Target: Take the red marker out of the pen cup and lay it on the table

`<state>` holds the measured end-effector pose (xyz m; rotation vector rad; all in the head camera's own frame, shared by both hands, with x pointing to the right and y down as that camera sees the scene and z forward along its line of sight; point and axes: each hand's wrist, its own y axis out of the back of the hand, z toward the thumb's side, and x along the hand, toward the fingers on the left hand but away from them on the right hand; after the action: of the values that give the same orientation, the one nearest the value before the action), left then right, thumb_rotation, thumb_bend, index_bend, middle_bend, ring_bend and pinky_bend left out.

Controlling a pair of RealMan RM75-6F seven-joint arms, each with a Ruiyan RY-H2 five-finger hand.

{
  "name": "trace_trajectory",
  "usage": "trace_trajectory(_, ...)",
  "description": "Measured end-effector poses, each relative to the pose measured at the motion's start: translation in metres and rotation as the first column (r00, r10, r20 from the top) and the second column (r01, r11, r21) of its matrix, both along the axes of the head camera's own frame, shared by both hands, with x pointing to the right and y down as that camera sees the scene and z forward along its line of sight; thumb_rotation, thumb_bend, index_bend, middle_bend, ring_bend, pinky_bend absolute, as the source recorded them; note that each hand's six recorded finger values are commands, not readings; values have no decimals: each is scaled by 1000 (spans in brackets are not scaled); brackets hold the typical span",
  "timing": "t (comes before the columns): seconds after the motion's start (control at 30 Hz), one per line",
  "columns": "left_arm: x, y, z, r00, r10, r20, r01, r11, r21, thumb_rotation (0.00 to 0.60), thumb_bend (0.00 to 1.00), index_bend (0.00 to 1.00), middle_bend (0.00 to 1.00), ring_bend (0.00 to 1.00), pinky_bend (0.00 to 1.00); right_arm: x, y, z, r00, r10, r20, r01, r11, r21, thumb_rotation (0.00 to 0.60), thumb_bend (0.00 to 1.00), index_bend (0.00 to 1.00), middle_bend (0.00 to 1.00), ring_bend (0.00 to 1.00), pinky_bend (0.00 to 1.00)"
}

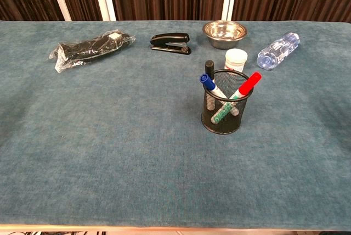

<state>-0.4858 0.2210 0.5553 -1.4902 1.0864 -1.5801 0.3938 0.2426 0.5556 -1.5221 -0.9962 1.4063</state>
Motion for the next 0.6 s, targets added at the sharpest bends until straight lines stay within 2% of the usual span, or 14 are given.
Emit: trace_trajectory(0.6, 1, 1, 0, 1000, 5, -4, -5, 1000, -2, 600, 550, 113, 37, 79, 52, -1, 1, -1, 1000, 3, 6, -3, 1000, 2, 600, 231, 32, 0, 32, 162)
